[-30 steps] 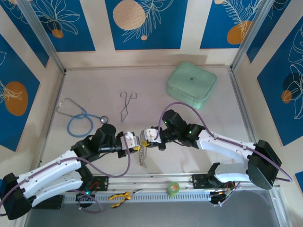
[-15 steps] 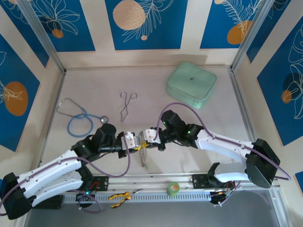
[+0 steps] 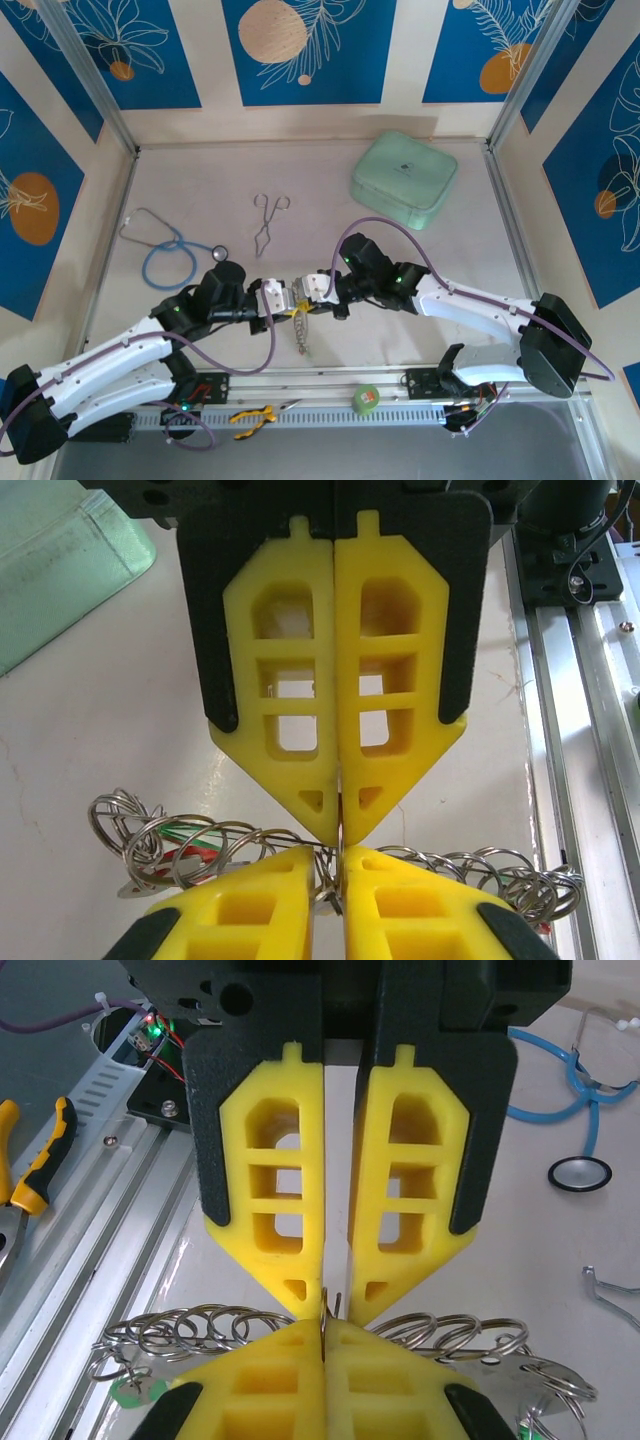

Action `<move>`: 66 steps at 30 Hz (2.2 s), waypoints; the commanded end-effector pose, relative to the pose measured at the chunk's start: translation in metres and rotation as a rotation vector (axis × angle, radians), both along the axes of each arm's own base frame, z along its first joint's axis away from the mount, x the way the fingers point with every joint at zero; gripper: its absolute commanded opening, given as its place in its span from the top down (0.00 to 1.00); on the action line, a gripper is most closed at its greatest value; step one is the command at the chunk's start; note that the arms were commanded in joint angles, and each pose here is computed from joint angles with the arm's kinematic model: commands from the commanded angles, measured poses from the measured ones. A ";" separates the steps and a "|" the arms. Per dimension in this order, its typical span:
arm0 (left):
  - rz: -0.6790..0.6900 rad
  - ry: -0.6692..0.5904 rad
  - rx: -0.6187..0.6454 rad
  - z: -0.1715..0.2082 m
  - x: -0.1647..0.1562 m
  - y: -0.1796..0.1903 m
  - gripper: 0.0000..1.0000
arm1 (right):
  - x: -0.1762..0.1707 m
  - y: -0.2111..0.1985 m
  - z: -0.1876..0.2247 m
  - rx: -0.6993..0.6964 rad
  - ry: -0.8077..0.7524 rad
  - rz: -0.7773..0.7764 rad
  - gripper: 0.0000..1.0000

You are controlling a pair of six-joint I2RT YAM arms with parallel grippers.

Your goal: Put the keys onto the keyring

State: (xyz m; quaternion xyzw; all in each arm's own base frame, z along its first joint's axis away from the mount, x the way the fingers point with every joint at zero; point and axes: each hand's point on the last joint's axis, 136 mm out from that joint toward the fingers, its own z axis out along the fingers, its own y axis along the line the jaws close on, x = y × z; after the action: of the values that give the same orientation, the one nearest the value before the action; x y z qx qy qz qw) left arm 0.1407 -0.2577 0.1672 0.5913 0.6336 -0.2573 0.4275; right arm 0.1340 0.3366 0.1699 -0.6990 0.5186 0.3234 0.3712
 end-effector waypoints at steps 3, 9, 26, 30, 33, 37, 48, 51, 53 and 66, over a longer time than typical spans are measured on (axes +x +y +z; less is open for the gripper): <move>-0.008 -0.019 -0.036 0.016 0.003 -0.004 0.95 | -0.002 0.008 0.014 0.047 -0.010 0.026 1.00; 0.032 -0.010 -0.035 0.017 0.007 0.000 1.00 | 0.012 0.004 0.013 0.070 0.014 -0.057 0.82; 0.904 0.495 -0.127 0.020 0.065 0.054 1.00 | 0.035 -0.035 0.026 0.095 0.201 -0.489 0.71; 1.023 0.672 -0.157 0.020 0.060 0.055 1.00 | 0.024 -0.010 0.027 0.137 0.310 -0.530 0.76; 1.115 0.770 -0.151 0.019 0.058 0.058 1.00 | 0.006 0.015 0.025 0.139 0.352 -0.479 0.77; 1.213 0.859 -0.144 0.019 0.054 0.063 1.00 | 0.005 0.034 0.003 0.124 0.341 -0.508 0.74; 1.409 1.152 -0.135 -0.005 0.032 0.063 1.00 | 0.021 0.061 -0.025 0.220 0.312 -0.533 0.62; 1.414 1.175 -0.152 -0.004 0.031 0.061 1.00 | 0.017 0.067 -0.031 0.229 0.293 -0.504 0.61; 1.419 1.190 -0.149 -0.004 0.030 0.061 1.00 | 0.017 0.070 -0.036 0.233 0.283 -0.495 0.60; 1.406 1.236 -0.120 -0.009 0.022 0.059 1.00 | 0.025 0.062 -0.056 0.239 0.158 -0.525 0.60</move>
State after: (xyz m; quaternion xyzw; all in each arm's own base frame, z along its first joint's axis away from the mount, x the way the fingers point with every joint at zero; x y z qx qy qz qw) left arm 0.1668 -0.2002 0.1595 -0.1754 0.9479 -0.2375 0.1193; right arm 0.1529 0.3985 0.1078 -0.4671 0.6818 0.3390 0.4495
